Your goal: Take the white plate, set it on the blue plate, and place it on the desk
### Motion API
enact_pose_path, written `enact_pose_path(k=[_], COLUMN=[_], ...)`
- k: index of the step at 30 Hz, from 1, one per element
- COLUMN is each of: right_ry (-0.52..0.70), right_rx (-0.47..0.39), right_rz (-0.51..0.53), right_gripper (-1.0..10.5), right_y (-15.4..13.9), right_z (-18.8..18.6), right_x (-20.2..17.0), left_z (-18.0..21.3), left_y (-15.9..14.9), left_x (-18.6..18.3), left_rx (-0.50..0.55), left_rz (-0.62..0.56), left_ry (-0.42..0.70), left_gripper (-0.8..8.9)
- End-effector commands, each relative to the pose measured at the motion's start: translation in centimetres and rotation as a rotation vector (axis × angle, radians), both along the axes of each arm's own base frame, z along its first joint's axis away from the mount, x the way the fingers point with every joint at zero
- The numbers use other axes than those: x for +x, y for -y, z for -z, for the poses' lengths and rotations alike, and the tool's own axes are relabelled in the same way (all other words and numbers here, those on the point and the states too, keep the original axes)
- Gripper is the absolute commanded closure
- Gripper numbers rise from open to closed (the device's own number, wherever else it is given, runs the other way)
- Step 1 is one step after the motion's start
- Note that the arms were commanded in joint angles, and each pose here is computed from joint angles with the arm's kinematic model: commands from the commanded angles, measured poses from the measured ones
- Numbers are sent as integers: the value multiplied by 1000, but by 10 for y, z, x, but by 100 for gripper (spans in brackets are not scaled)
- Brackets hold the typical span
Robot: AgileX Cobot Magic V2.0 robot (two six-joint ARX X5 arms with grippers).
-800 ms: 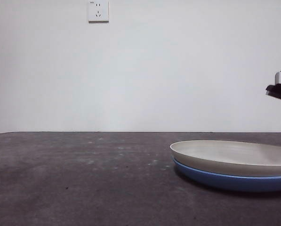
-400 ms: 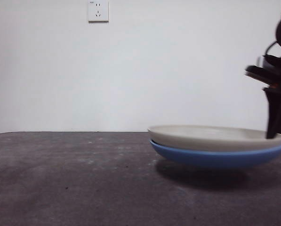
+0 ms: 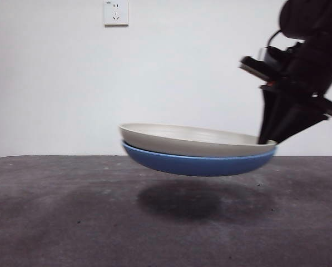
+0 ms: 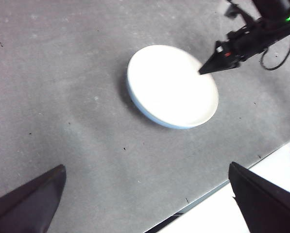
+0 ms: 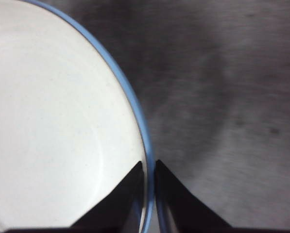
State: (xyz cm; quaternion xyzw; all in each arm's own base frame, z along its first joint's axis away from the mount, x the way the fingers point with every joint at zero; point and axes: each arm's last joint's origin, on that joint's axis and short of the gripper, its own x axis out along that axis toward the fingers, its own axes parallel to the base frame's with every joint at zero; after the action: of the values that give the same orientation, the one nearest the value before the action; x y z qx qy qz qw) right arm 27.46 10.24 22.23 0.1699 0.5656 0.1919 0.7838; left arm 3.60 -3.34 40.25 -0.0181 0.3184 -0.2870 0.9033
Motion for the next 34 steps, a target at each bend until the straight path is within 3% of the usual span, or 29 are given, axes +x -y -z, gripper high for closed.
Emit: enact_pose_path(k=[1,7,18,27,34], right_ry=[-36,-76,-127,-106,-19], right_rx=[16,-14,-43,-56,-104], right_rz=[4,-12,-17,-31,-54], right_gripper=[936,936,926,562,479], right_y=[-15,-33,-36,-35,-28], right_z=[8,30,54,51,12], right_x=[9,16,23,24,16], left_z=[-3,-3,-3,-3,-3], left_y=[0,0,0,0,0], left_x=[0,0,0,0,0], left_rx=[0,0,-2,-2,0], left_rz=[14,13,11,11,11], left_ry=[23,22,20,20,18], left_gripper=[158,158,158,158,158])
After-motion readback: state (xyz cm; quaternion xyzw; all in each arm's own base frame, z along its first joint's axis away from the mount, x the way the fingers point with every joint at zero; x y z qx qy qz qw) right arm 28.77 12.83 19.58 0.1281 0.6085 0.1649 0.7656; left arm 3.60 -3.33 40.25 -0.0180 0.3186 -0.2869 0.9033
